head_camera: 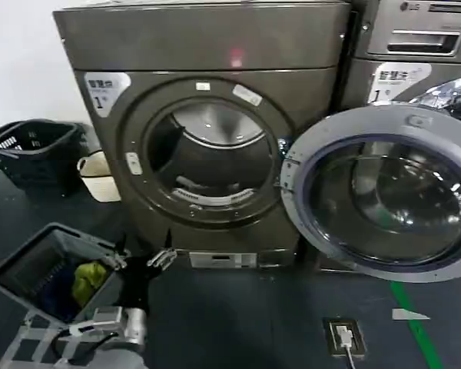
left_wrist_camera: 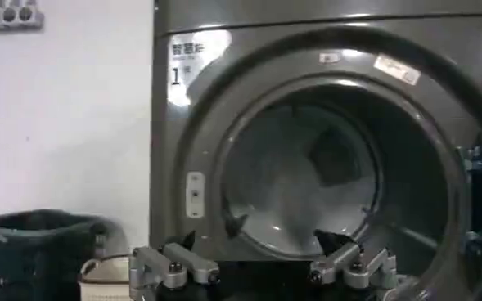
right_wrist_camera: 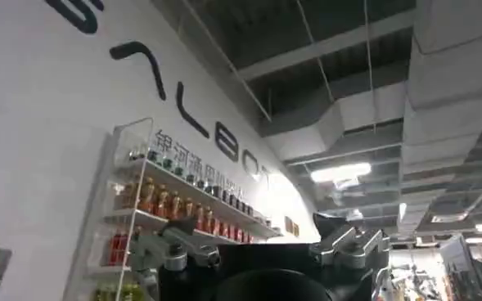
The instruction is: Grasp the clothes from the dryer.
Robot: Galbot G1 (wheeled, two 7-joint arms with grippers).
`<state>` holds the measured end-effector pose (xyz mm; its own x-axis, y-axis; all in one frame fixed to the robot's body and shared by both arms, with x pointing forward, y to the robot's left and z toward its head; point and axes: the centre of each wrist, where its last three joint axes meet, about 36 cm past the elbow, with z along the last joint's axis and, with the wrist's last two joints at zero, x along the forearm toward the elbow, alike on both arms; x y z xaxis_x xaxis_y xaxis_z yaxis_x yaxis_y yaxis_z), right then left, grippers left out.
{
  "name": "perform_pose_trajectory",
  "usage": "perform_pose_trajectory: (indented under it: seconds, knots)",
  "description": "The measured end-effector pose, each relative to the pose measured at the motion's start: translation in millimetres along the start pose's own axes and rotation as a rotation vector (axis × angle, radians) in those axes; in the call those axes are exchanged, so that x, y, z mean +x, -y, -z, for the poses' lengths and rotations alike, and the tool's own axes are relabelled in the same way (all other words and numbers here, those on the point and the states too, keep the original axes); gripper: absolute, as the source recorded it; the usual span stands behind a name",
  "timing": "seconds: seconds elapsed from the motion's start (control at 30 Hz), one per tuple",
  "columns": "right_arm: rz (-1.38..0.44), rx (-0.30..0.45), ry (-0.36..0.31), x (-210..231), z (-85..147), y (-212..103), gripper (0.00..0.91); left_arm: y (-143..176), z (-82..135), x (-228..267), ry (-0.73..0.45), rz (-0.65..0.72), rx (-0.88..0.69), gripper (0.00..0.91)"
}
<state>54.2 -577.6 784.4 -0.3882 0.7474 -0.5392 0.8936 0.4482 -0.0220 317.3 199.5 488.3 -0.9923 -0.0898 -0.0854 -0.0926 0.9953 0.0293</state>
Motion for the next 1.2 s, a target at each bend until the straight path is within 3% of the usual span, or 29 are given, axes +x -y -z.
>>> perform_pose_trajectory:
  seconds: [1.2]
  knots:
    - [-0.003,0.012,0.119,-4,-4,-3,0.907,-8,-4,-23,0.044,-0.07,-0.043,0.907]
